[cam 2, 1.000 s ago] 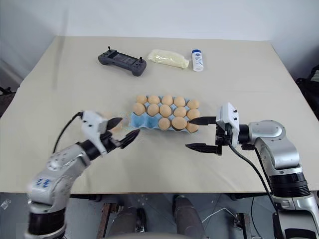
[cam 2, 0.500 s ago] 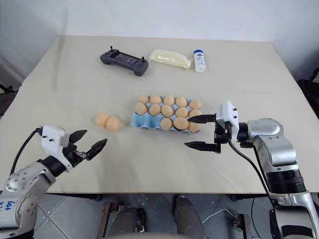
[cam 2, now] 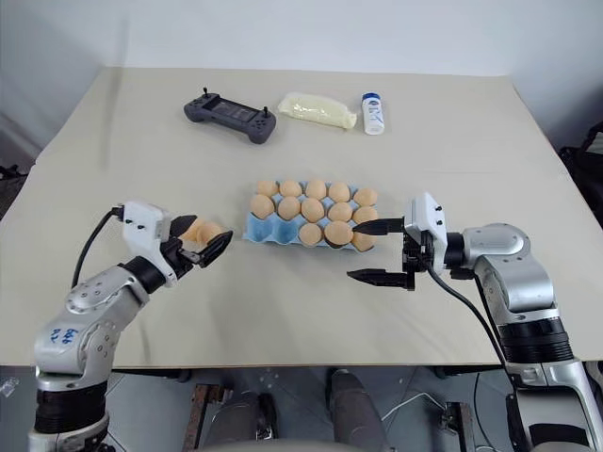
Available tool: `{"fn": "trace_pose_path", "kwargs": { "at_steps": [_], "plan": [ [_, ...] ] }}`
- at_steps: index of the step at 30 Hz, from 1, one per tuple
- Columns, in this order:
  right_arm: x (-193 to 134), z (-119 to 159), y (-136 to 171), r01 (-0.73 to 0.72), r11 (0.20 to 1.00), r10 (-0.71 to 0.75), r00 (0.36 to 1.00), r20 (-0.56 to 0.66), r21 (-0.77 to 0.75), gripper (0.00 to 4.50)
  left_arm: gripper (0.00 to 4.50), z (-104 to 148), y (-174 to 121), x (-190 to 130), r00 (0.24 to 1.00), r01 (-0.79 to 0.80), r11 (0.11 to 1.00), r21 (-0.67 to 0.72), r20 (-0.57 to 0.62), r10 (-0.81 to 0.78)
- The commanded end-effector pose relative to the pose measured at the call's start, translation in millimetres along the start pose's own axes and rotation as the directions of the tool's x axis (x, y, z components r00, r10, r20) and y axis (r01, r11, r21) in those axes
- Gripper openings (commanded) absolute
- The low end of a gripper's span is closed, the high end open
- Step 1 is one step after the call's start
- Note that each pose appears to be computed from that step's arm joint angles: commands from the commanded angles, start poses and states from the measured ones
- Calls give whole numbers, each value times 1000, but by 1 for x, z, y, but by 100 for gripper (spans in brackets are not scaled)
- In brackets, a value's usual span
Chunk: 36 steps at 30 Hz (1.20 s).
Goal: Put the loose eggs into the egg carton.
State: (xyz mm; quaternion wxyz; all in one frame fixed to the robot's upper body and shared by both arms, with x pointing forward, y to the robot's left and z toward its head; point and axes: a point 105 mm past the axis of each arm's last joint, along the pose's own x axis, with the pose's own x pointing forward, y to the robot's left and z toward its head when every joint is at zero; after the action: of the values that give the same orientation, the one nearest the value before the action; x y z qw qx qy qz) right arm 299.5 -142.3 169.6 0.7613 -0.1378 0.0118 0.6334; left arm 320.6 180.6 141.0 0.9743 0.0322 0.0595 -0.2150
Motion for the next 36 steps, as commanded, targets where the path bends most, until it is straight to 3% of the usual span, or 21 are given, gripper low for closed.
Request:
{"fn": "trace_pose_path", "kwargs": {
  "at_steps": [1, 36],
  "plan": [
    [-2, 7, 1, 2, 1000, -1, 1000, 10, -31, 450, 444, 10, 1, 5, 1000, -10, 999, 35, 23, 9],
    [4, 10, 3, 16, 1000, -15, 1000, 7, -27, 450, 444, 1, 0, 31, 995, 81, 994, 68, -69, -77]
  ]
}}
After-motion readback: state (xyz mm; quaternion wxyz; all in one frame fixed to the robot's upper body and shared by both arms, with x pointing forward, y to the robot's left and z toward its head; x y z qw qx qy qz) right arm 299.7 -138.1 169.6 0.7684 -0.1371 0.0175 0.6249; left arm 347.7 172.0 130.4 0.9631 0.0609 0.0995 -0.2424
